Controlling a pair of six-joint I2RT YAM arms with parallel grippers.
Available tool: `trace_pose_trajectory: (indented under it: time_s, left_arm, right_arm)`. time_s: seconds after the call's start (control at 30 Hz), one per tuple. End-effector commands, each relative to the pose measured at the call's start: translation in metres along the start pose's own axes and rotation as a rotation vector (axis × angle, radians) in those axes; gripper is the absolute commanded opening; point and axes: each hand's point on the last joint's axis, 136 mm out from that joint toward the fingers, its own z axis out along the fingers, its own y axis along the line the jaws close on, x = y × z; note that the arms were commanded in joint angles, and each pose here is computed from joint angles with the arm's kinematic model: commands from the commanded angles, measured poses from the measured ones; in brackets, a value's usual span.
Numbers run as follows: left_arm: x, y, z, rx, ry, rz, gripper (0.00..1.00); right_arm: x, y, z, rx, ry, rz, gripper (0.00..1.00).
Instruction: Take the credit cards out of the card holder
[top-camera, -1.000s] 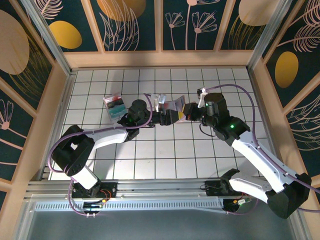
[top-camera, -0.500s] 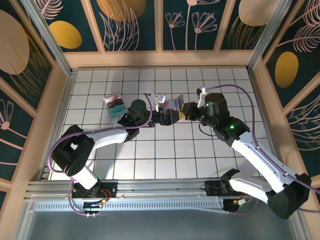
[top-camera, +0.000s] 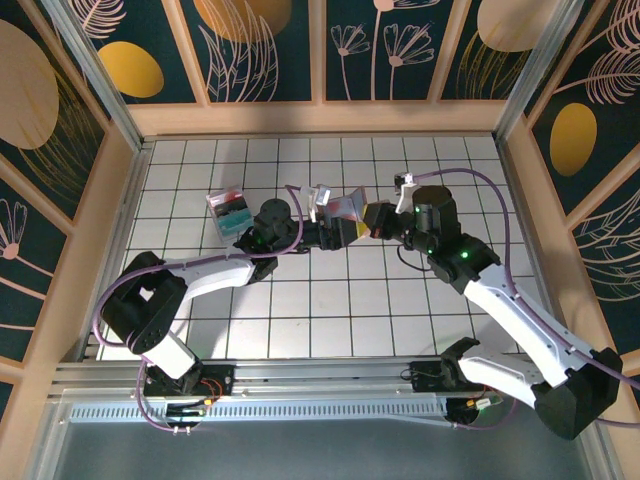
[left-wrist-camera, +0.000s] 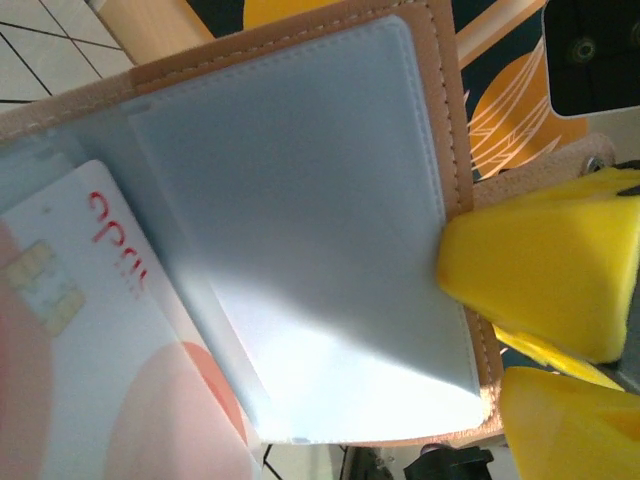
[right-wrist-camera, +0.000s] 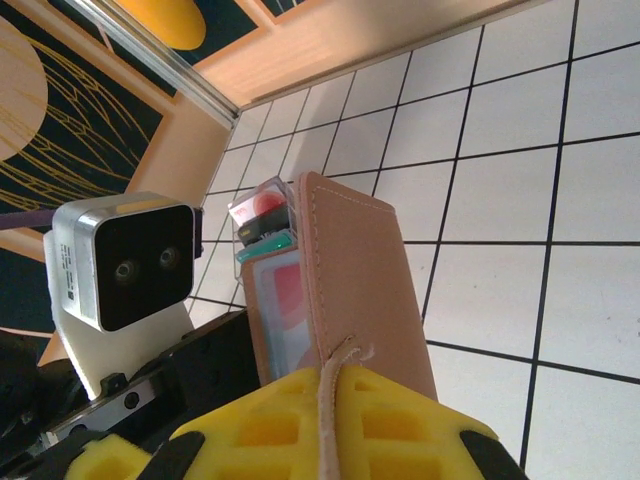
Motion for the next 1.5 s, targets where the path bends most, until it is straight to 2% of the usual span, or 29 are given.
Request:
trace_pose_trajectory:
  time_s: [0.0, 0.17, 0.27, 0.37, 0.47, 0.57, 0.67, 0.73, 0.8, 0.87, 1.07, 1.2, 1.27, 1.47]
  left_arm:
    - [-0.006, -0.024, -0.005, 0.064, -0.018, 0.048, 0.84]
    - [-0.007, -0.025, -0.006, 0.064, -0.020, 0.049, 0.78]
    - [-0.007, -0.025, -0.006, 0.061, -0.021, 0.051, 0.70]
    - [-0.006, -0.022, -0.007, 0.047, -0.017, 0.050, 0.50]
    - [-0.005, -0.020, -0.008, 0.035, -0.020, 0.050, 0.34]
    - [-0.005, -0.018, -0.008, 0.028, -0.021, 0.052, 0.24]
    - [-0.005, -0.019, -0.009, 0.025, -0.023, 0.059, 0.22]
    - [-0.005, -0.019, -0.009, 0.025, -0.020, 0.064, 0.22]
    - [-0.005, -0.020, -0.009, 0.027, -0.019, 0.070, 0.22]
    - [-0.004, -0.021, -0.009, 0.033, -0.014, 0.075, 0.22]
    - [-0.002, -0.024, -0.009, 0.050, -0.002, 0.079, 0.22]
    - [-0.001, -0.024, -0.010, 0.053, 0.001, 0.079, 0.23]
    - [0.000, -0.023, -0.010, 0.050, 0.002, 0.077, 0.23]
    - [0.001, -0.017, -0.011, 0.025, -0.007, 0.070, 0.25]
  right_arm:
    - [-0.010, -0.002, -0.010, -0.006, -0.057, 0.021, 0.00]
    - [-0.004, -0.007, -0.010, -0.006, -0.048, 0.031, 0.00]
    - [-0.004, -0.010, -0.012, -0.006, -0.057, 0.031, 0.00]
    - [-0.007, -0.017, -0.015, 0.005, -0.070, 0.039, 0.00]
    - [-0.006, -0.021, -0.017, 0.008, -0.076, 0.040, 0.02]
    - [-0.006, -0.024, -0.020, 0.007, -0.080, 0.045, 0.20]
    - [-0.005, -0.027, -0.023, 0.011, -0.089, 0.048, 0.46]
    - [-0.005, -0.030, -0.025, 0.011, -0.093, 0.050, 0.59]
    - [-0.004, -0.029, -0.026, -0.009, -0.094, 0.050, 0.67]
    - [-0.002, -0.029, -0.025, -0.034, -0.086, 0.053, 0.71]
    - [0.007, -0.019, -0.018, -0.150, -0.059, 0.037, 0.70]
    - [0.009, -0.014, -0.015, -0.205, -0.054, 0.024, 0.59]
    - [0.011, -0.015, -0.013, -0.212, -0.049, 0.024, 0.48]
    - [0.015, -0.021, -0.009, -0.207, -0.040, 0.041, 0.07]
